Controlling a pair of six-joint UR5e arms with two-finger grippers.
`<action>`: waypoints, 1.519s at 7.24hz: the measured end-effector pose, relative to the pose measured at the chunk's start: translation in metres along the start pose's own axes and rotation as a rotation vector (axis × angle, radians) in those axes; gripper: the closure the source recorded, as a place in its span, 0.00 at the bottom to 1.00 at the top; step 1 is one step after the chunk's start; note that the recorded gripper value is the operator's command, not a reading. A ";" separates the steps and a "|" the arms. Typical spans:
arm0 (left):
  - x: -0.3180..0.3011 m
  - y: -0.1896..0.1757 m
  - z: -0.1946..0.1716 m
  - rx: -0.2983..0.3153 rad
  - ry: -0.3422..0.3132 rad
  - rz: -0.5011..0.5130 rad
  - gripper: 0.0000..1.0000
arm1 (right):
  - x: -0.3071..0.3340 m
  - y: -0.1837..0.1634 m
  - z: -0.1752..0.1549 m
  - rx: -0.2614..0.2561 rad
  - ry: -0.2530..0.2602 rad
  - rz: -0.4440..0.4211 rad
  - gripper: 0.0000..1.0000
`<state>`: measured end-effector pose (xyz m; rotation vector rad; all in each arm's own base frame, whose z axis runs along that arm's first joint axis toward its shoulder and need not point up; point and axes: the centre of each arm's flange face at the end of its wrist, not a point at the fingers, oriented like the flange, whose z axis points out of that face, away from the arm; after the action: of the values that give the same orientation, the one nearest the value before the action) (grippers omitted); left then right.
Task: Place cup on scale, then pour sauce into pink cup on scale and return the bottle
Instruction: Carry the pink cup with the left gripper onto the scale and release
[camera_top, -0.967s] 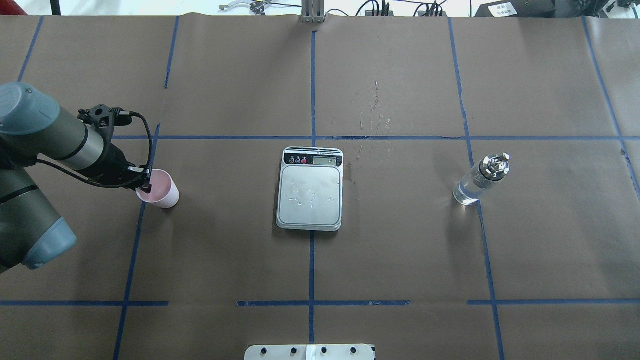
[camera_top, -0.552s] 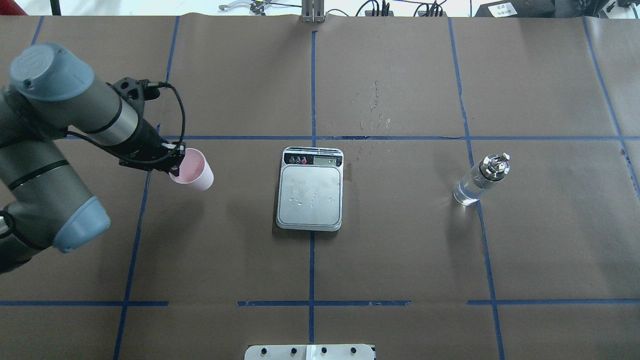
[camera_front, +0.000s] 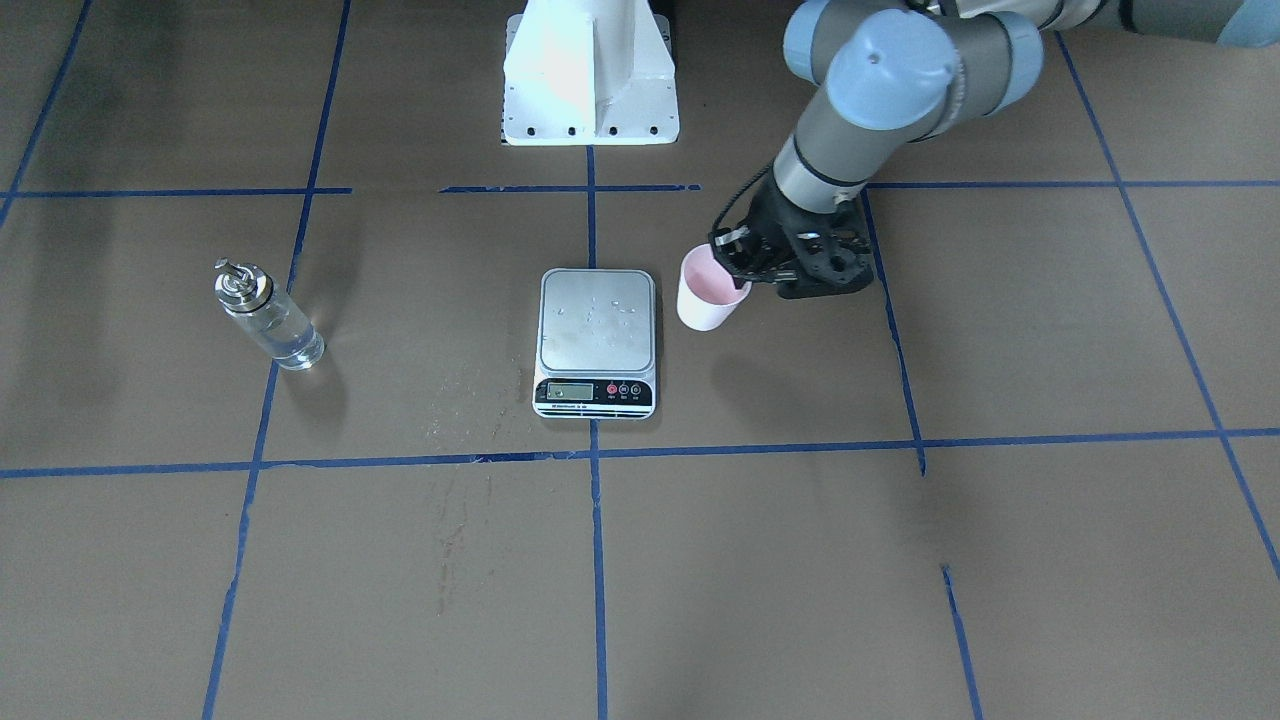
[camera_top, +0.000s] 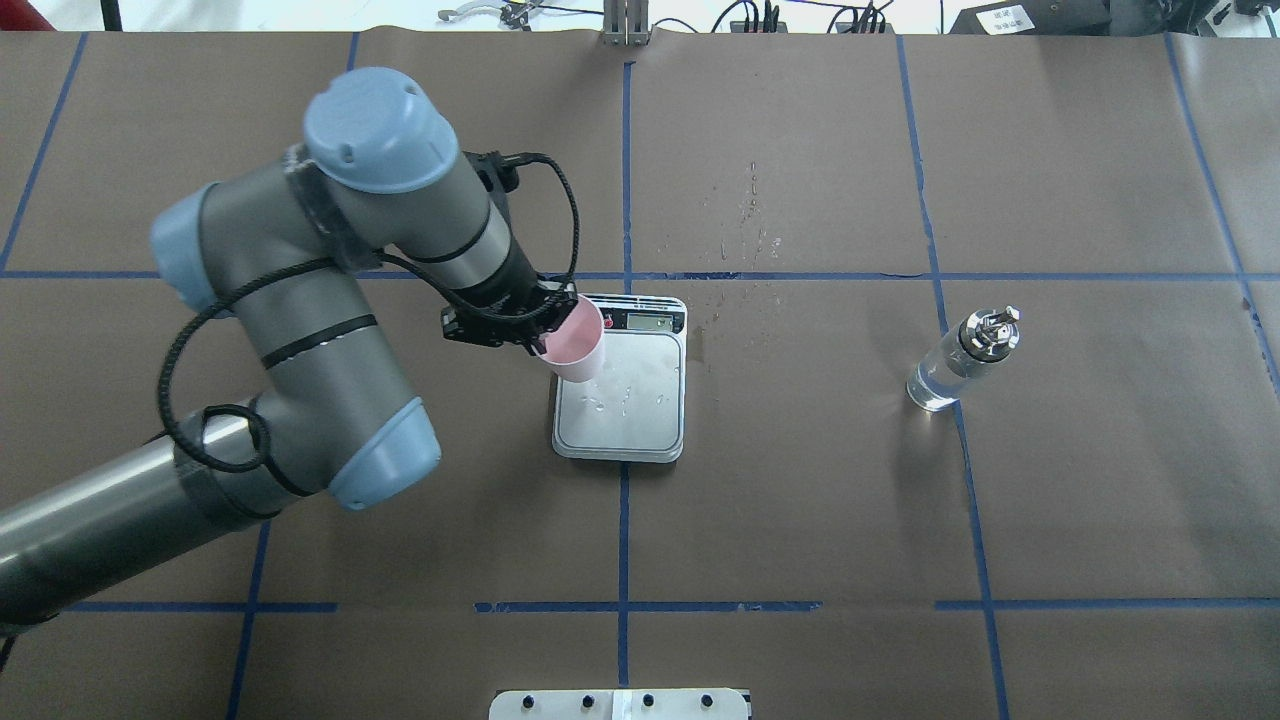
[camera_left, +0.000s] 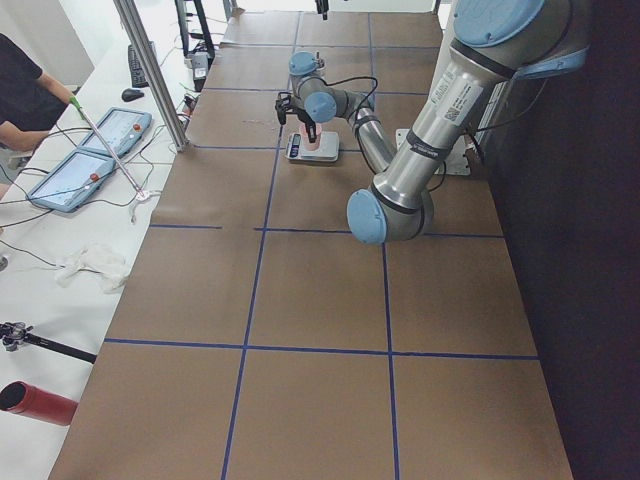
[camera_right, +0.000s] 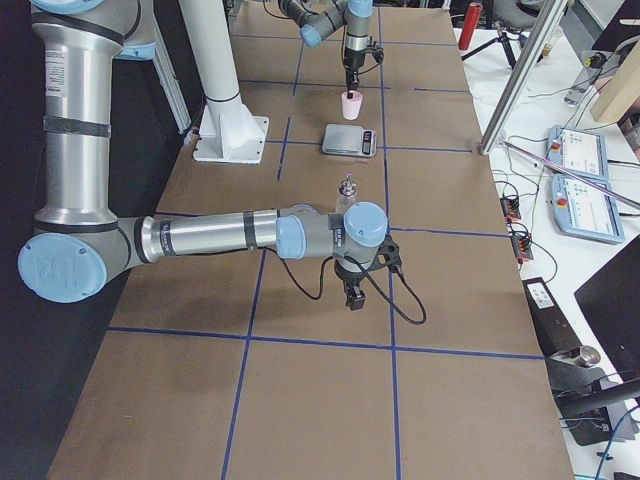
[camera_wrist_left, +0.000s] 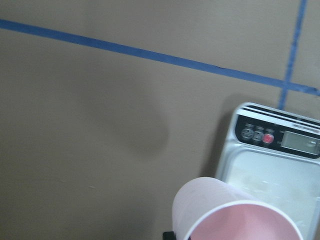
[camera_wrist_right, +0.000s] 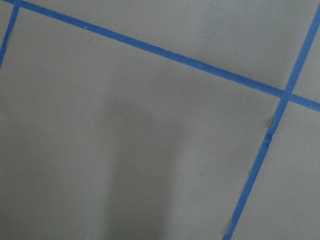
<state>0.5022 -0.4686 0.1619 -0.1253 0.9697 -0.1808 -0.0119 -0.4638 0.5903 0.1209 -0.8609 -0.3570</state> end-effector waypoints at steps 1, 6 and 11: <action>0.020 0.005 0.017 -0.002 -0.002 -0.009 1.00 | -0.004 -0.003 0.000 0.020 0.000 -0.026 0.00; 0.029 0.012 0.037 -0.009 -0.001 -0.016 0.87 | -0.014 -0.006 0.000 0.043 -0.045 -0.057 0.00; 0.025 0.016 0.027 -0.008 0.017 -0.008 0.61 | -0.071 -0.030 -0.005 0.081 -0.132 -0.018 0.00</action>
<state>0.5399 -0.4579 0.1535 -0.1355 0.9871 -0.1854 -0.0580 -0.4668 0.5288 0.1816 -1.0056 -0.3503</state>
